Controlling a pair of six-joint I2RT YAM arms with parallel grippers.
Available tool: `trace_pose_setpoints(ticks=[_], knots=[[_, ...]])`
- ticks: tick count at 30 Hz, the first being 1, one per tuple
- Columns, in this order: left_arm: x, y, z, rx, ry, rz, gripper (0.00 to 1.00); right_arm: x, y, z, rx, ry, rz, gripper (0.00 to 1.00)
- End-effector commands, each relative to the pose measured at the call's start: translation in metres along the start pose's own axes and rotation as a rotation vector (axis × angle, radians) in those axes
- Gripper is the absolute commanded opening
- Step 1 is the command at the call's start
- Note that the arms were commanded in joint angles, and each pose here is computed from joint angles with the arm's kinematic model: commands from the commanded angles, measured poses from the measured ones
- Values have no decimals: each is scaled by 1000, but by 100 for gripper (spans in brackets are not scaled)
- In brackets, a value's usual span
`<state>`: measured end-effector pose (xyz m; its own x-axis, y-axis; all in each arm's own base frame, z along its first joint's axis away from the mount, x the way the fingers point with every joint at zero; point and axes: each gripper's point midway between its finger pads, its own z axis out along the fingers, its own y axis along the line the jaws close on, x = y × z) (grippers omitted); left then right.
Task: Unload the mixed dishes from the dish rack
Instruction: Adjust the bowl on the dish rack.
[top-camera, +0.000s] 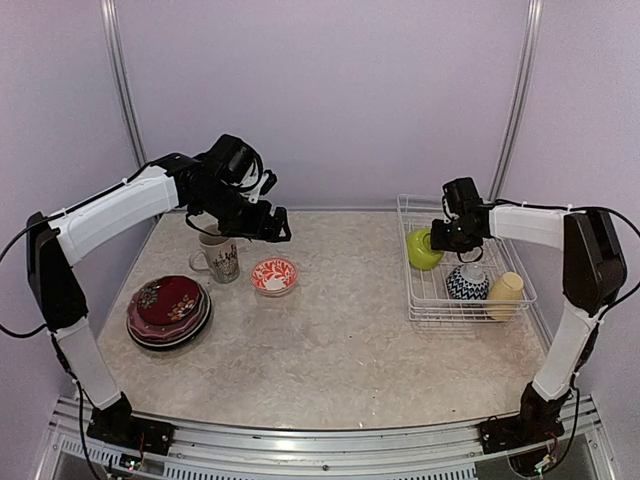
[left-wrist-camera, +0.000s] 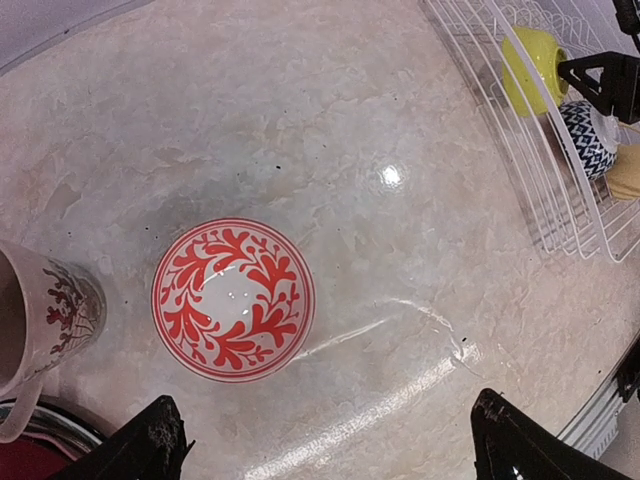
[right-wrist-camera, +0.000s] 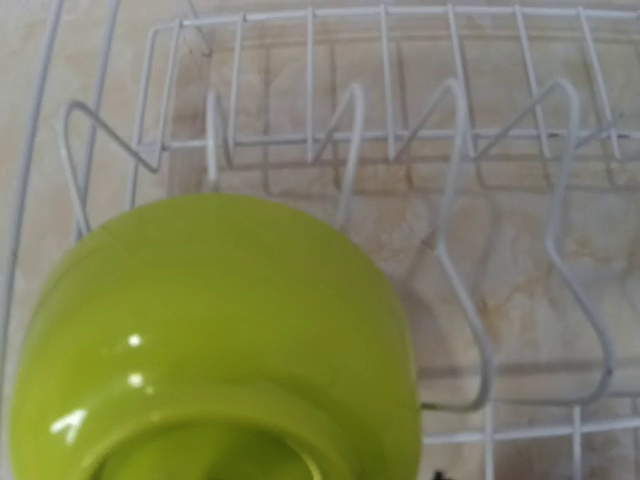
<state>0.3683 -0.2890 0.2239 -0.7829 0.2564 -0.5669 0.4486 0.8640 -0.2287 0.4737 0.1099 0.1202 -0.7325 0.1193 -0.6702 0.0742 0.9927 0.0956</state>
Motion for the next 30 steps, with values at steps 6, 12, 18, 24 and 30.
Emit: trace_pose_setpoints(ticks=[6, 12, 18, 24, 30], knots=[[1, -2, 2, -1, -4, 22, 96, 35, -19, 14, 77, 126, -36, 42], [2, -2, 3, 0, -2, 21, 96, 56, -20, 3, 44, 146, -29, 41], [3, -2, 6, -2, 5, 20, 96, 71, -37, -1, 117, 170, -39, 42], [4, -2, 7, -7, 8, 26, 96, 75, -49, -12, 164, 169, -37, 42], [4, -7, 5, 0, 3, 36, 96, 74, -59, -18, 217, 159, -37, 44]])
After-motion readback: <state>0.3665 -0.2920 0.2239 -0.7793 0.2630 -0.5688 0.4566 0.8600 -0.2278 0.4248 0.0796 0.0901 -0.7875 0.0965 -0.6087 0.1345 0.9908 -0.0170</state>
